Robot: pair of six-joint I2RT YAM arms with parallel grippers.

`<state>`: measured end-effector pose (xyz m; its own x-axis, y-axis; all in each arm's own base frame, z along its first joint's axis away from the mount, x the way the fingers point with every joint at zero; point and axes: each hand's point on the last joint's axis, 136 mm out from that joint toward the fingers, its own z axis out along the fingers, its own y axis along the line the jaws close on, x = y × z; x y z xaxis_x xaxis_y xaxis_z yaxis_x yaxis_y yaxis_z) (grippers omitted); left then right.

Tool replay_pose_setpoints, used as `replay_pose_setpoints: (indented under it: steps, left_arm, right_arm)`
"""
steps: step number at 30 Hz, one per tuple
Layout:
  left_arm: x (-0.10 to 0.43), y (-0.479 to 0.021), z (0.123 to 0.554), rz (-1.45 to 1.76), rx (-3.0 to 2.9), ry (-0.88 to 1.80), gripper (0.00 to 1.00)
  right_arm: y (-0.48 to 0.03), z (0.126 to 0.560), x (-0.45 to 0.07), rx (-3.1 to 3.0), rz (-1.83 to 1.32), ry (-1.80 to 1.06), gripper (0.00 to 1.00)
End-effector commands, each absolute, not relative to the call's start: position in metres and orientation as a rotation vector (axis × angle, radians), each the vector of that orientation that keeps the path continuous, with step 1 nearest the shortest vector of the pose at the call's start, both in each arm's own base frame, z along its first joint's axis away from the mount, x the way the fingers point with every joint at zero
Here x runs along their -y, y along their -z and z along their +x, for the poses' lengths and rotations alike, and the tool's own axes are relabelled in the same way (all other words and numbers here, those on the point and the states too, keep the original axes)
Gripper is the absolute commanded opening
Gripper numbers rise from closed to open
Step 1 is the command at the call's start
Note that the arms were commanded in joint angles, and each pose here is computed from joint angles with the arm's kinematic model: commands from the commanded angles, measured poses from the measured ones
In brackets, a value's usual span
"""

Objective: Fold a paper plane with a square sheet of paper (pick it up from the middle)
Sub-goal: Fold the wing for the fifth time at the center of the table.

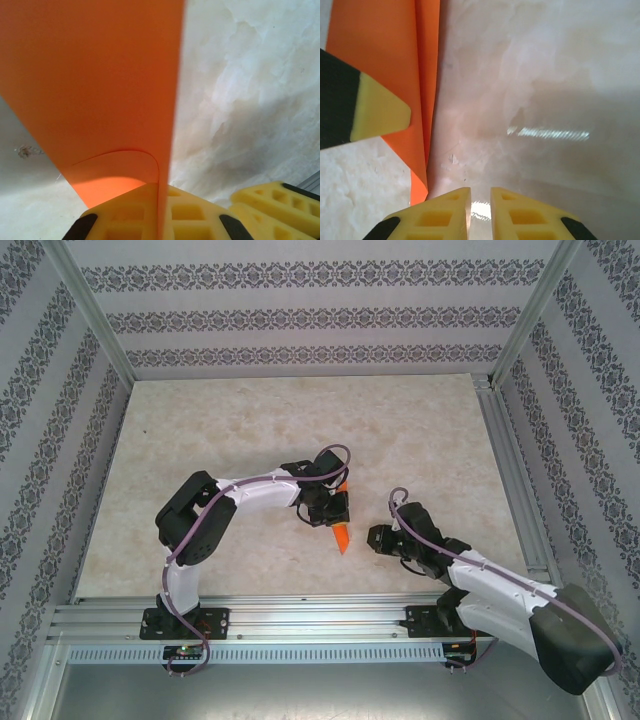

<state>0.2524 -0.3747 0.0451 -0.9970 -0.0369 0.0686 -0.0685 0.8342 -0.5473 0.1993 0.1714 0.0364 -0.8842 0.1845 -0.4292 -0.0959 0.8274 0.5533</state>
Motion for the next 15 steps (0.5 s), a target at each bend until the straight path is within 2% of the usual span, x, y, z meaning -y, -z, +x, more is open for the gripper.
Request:
replay_pose_setpoints:
  steps: [1,10,15]
  left_arm:
    - [0.388,-0.063,0.261,-0.036,2.945,-1.018,0.02]
    - [0.391,-0.062,0.267,-0.102,2.877,-1.166,0.0]
    - [0.391,-0.054,0.275,-0.154,2.86,-1.193,0.0]
  right_arm:
    - [-0.058,0.202,-0.196,-2.497,0.04,-0.992,0.17]
    - [-0.062,0.206,-0.21,-2.486,0.082,-1.1,0.15]
    - [-0.055,0.211,-0.201,-2.533,0.138,-1.001,0.13]
